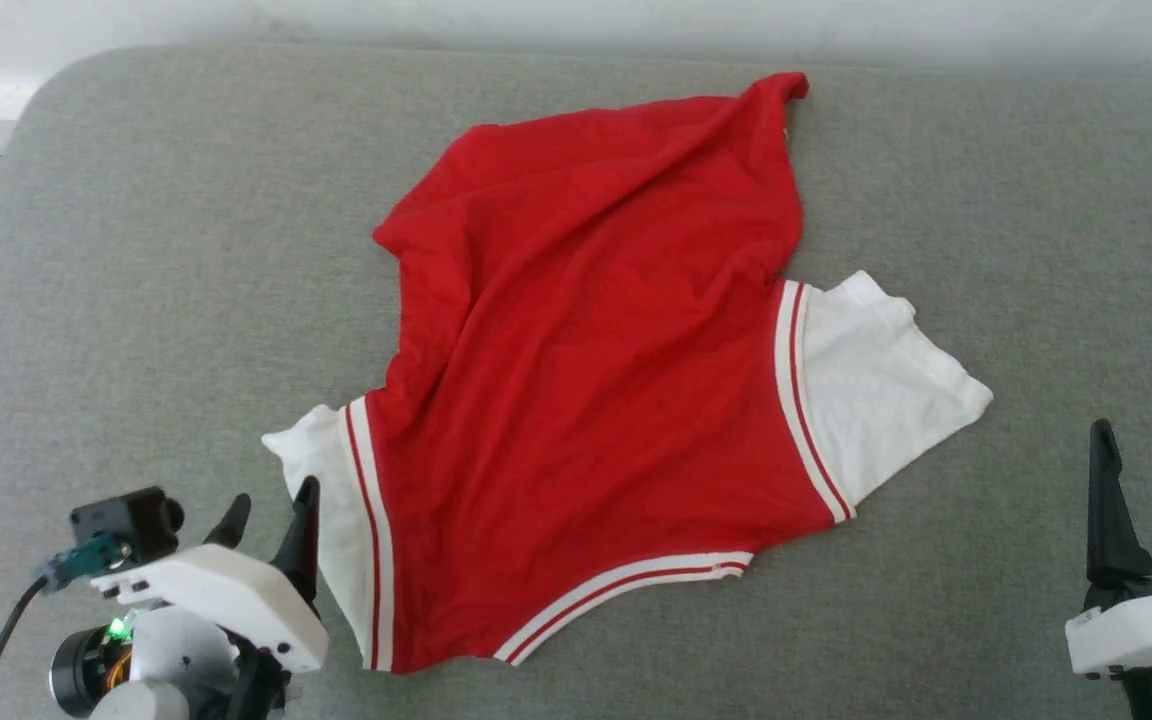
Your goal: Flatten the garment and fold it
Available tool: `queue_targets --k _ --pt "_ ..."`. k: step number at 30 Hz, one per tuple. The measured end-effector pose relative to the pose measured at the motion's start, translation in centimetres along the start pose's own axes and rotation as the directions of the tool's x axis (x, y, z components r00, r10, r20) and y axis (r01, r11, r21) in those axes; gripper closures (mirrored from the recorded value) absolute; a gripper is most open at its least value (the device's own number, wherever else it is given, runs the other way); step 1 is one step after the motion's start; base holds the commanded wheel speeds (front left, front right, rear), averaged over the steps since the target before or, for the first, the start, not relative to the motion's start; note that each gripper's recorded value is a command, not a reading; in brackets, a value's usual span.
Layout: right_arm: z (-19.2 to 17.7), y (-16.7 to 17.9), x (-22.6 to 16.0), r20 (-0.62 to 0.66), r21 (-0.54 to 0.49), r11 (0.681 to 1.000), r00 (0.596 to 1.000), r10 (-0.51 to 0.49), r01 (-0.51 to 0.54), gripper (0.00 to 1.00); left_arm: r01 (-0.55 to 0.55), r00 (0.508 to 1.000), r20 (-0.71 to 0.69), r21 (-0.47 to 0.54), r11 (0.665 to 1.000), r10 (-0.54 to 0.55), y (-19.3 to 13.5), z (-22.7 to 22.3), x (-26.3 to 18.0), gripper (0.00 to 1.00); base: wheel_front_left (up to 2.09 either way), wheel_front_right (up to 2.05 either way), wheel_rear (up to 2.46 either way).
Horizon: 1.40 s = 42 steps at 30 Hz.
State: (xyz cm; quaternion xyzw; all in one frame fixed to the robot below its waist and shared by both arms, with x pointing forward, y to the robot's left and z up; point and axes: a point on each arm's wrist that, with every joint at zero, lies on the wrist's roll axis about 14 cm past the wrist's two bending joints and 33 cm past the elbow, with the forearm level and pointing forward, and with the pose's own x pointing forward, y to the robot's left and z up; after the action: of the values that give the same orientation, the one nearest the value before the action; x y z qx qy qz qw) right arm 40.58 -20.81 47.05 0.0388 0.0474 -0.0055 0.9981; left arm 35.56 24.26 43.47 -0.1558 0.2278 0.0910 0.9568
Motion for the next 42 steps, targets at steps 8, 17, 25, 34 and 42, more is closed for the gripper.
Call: queue_targets --k 8,17,25,34,42 --pt "-0.3 -1.3 -0.4 -0.011 -0.009 0.999 0.999 -0.039 0.039 0.00 -0.021 0.984 -0.175 -0.014 1.000 0.018 0.3 -4.3 2.3 0.00 0.00 0.00 0.00" --pt "0.1 -1.9 -0.9 -0.003 -0.012 0.998 0.998 -0.055 0.055 0.00 -0.026 0.995 -0.092 0.085 0.996 0.034 0.6 -2.7 3.4 1.00 0.00 0.00 0.00" --pt "0.8 -0.9 -0.9 0.016 -0.006 1.000 1.000 -0.027 0.027 0.00 -0.010 0.993 0.108 0.419 0.908 -0.039 -2.6 2.9 2.5 1.00 0.00 0.00 0.00" --pt "0.3 0.2 -0.5 0.002 0.002 1.000 1.000 0.006 -0.006 0.00 0.144 0.984 -0.155 0.429 0.892 -0.084 -6.5 -5.7 2.6 0.00 0.00 0.00 0.00" --pt "-0.2 -0.4 -0.3 -0.012 -0.002 1.000 1.000 -0.011 0.011 0.00 0.172 0.983 -0.102 0.237 0.956 -0.151 -7.8 -4.3 3.0 0.00 0.00 0.00 0.00"
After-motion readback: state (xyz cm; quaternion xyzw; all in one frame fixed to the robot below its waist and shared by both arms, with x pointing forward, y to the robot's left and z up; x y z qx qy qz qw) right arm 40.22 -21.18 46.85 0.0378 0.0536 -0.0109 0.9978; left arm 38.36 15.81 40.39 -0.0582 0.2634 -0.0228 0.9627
